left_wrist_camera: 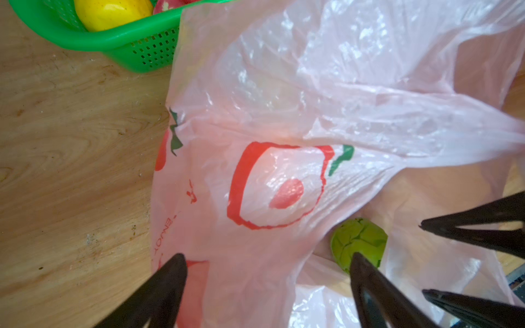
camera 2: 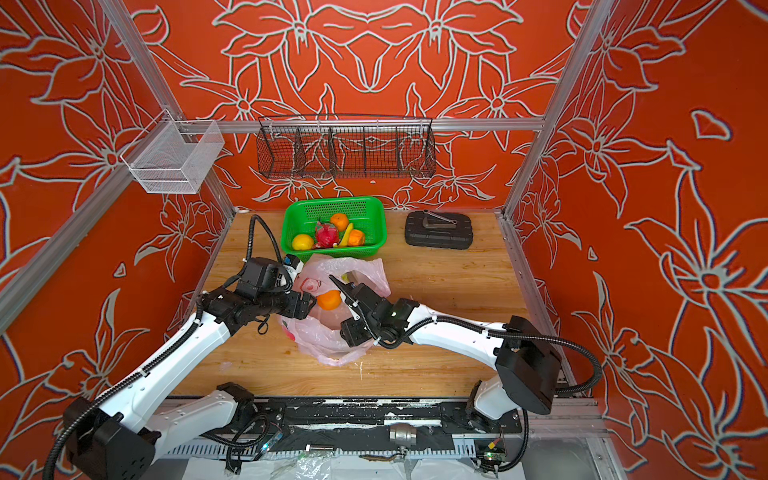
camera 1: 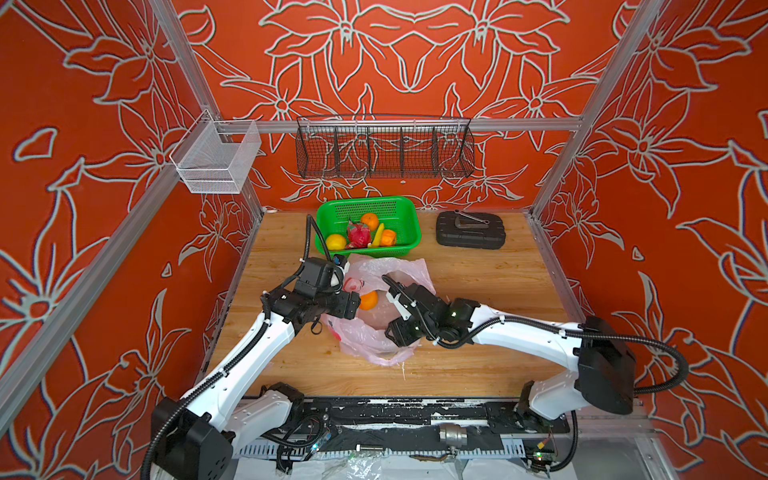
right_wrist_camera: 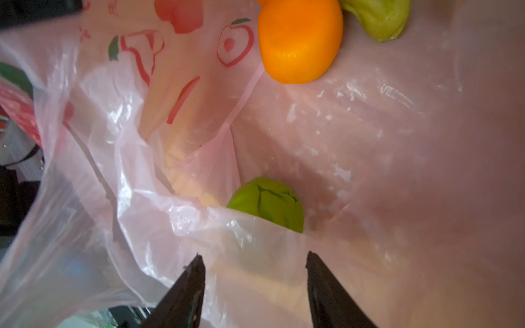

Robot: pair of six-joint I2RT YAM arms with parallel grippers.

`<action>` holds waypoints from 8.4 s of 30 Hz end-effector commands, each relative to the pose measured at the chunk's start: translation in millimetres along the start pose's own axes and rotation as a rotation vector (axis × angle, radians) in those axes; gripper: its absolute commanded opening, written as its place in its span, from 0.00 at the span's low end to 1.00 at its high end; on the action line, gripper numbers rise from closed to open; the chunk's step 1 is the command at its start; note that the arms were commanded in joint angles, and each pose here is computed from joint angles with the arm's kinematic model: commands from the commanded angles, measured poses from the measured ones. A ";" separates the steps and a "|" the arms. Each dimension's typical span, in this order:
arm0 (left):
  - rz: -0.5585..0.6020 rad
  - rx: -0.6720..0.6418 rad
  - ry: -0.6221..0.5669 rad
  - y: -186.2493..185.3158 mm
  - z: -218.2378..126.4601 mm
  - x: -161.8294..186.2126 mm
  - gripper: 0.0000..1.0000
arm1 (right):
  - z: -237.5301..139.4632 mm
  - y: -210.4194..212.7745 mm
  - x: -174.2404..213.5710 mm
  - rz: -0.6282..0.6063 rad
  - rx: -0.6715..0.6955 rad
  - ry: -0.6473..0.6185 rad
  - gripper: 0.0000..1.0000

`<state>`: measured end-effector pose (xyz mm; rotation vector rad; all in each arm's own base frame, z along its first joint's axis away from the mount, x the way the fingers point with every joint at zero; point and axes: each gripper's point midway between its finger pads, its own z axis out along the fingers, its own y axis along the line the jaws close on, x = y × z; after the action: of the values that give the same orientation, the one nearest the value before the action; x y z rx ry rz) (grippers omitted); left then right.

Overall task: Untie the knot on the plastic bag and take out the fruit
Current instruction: 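Hold the bag edge with the left gripper while right gripper reaches into the bag, then grasp the green fruit at the bag bottom with the right gripper, then lift the green fruit out of the bag and pass it to the left gripper, then carry the green fruit toward the basket with left gripper while right gripper withdraws, then lower the green fruit into the basket and open the left gripper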

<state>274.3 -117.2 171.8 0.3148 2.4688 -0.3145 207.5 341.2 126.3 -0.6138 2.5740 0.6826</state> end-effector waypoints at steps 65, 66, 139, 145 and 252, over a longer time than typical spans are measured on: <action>-0.345 0.006 -0.075 9.1 22.9 31.0 0.79 | 69.8 -6.9 30.1 0.143 0.288 0.268 0.74; -0.345 0.005 -0.074 9.2 22.8 31.2 0.79 | 70.9 -5.3 30.4 0.139 0.283 0.275 0.74; 0.125 0.577 -0.284 -108.3 15.1 -19.0 0.82 | -38.6 21.1 -86.0 0.463 -0.566 -0.229 0.53; 0.085 0.589 -0.267 -109.8 22.0 -21.8 0.62 | -37.1 21.4 -83.1 0.458 -0.568 -0.218 0.54; -0.528 0.093 -0.319 30.2 125.9 -233.8 0.33 | -183.8 -48.7 -135.1 -0.038 0.129 -0.643 0.87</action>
<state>511.8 -149.8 208.8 -0.2663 2.2326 -0.5299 286.0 251.3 314.2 -0.3456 2.0028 0.6313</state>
